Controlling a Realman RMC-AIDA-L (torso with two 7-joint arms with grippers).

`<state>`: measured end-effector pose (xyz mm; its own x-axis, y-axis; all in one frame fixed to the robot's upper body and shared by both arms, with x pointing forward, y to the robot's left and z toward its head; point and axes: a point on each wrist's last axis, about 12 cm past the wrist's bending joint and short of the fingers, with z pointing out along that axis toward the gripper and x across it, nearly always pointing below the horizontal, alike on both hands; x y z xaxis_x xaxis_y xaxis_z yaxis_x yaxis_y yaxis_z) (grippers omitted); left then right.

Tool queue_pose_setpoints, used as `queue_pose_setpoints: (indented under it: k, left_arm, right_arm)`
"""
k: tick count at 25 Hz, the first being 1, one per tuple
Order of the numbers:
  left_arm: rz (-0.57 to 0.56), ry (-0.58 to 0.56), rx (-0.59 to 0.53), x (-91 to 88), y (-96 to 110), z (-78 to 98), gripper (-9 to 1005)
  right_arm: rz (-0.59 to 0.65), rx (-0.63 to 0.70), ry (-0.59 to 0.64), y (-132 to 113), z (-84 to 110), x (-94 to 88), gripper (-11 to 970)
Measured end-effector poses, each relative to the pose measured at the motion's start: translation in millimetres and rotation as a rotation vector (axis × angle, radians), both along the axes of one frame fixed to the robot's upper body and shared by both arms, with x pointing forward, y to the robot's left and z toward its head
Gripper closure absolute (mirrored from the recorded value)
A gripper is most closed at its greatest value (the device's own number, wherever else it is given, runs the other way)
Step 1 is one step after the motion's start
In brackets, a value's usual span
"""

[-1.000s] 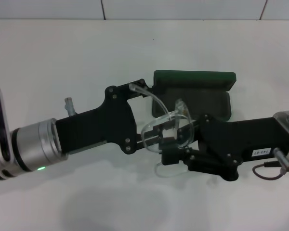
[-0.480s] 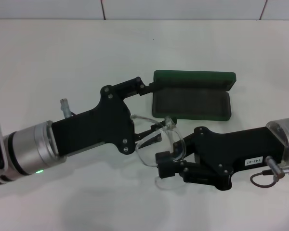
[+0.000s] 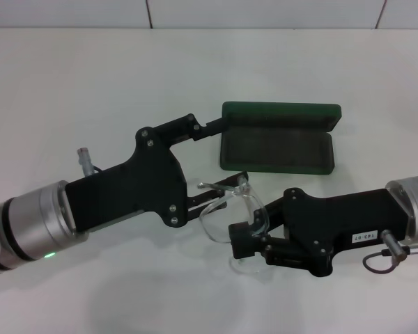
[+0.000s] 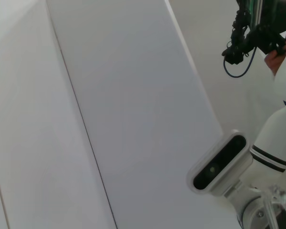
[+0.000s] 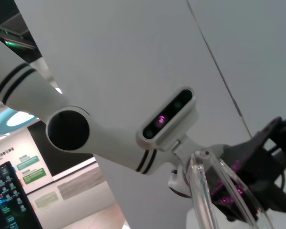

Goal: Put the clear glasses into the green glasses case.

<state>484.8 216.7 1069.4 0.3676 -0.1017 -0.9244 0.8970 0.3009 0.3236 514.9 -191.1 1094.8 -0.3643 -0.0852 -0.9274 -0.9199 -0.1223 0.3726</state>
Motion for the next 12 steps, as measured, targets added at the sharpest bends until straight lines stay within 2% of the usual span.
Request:
queue_pose_setpoints:
  k: [12]
  left_arm:
    - [0.018,-0.002,-0.017,-2.1,4.1,0.5,386]
  right_arm:
    - [-0.055,-0.08,-0.012,-1.6,-9.0,6.5,841]
